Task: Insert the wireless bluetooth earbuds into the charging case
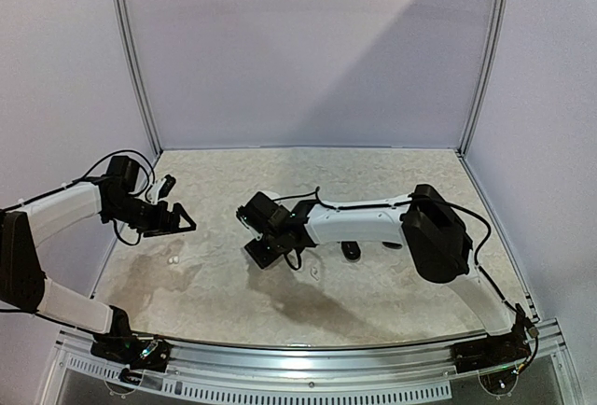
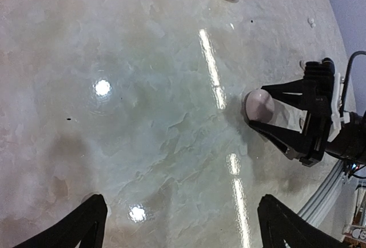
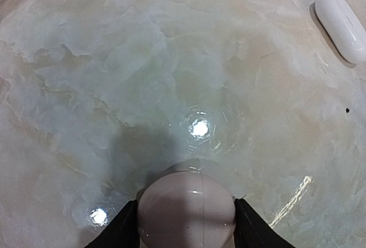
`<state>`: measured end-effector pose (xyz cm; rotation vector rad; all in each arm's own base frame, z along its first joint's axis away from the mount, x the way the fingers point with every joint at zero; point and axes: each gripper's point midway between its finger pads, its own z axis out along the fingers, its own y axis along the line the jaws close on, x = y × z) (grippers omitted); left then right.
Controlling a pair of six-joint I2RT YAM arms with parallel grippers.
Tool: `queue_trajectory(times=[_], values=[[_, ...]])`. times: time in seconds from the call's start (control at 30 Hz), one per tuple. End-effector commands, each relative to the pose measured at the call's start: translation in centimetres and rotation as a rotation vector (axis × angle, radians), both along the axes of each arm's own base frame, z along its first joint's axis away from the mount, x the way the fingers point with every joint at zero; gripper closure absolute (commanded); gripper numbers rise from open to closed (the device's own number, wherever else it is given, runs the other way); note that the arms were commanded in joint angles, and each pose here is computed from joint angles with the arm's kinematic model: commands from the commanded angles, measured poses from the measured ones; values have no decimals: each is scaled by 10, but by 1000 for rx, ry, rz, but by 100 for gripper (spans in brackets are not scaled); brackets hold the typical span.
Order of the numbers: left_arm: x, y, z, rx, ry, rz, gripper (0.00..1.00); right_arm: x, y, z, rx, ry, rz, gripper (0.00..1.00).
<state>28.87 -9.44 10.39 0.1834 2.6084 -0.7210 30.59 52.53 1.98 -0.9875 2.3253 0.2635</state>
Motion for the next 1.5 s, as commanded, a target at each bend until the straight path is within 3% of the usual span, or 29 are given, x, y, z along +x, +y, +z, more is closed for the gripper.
queue_trajectory(times=[0.0, 0.2, 0.33, 0.53, 0.67, 0.8, 1.0, 1.13, 1.3, 1.47], values=[[-1, 2, 2, -8, -21, 5, 7, -12, -23, -18, -106, 40, 10, 52], [0, -1, 7, -26, -26, -2, 8, -11, -22, 1, -114, -72, 46, 64], [1, -9, 22, -76, -35, -34, 11, -24, -3, 57, -33, -260, 169, 67], [-17, -38, 79, -246, -83, -188, 19, -66, 24, 143, 31, -601, 424, 69], [-45, -52, 133, -293, -240, -344, 19, -85, 34, 186, 51, -726, 520, 69], [-68, -59, 167, -346, -263, -406, 19, -100, 40, 221, 77, -824, 588, 69], [-106, -78, 197, -413, -357, -550, 16, -112, 43, 267, 106, -938, 597, 69], [-123, -86, 201, -376, -455, -627, 12, -115, 42, 289, 125, -976, 580, 69], [-111, -85, 190, -263, -555, -536, 12, -124, 46, 305, 148, -1009, 569, 69], [-103, -92, 191, -307, -543, -510, 20, -136, 50, 312, 190, -1016, 584, 69]])
